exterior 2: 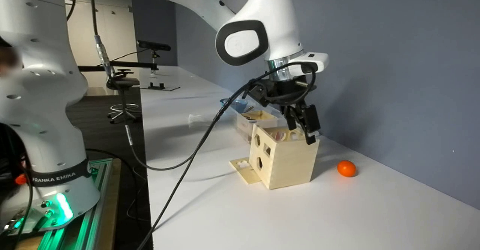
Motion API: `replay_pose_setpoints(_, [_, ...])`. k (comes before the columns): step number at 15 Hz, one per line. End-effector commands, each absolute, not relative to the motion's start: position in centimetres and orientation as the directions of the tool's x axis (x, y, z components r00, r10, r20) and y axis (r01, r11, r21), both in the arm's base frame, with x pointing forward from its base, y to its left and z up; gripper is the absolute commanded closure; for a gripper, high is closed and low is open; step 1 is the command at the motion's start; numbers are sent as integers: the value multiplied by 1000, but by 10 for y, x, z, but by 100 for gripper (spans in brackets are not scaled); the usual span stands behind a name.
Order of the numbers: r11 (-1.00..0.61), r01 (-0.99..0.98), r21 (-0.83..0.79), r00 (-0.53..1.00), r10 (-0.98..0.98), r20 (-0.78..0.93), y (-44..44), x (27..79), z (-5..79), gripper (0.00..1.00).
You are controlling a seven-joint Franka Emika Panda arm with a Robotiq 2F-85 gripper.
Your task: Pour some of the contents of the shape sorter into the wooden box
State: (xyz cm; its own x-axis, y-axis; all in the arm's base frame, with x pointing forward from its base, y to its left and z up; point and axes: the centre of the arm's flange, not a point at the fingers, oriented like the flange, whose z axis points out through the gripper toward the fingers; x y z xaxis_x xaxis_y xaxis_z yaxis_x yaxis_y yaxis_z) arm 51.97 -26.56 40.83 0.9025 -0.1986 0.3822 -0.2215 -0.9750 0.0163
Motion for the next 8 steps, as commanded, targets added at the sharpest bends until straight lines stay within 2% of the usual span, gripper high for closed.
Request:
replay_pose_setpoints(1, [-981,-193,-4,927,-184,326,-277,528,388,0])
replay_pose_setpoints(4, [-981,-193,5,935,-182,304,-275,528,376,1])
replay_pose_setpoints(5, [-981,-196,3,935,-186,300,-275,529,374,25])
replay_pose_setpoints(6, [-979,-205,-3,934,-196,299,-277,529,373,25])
replay_pose_setpoints(8, [-974,-226,-13,928,-219,301,-281,532,377,36])
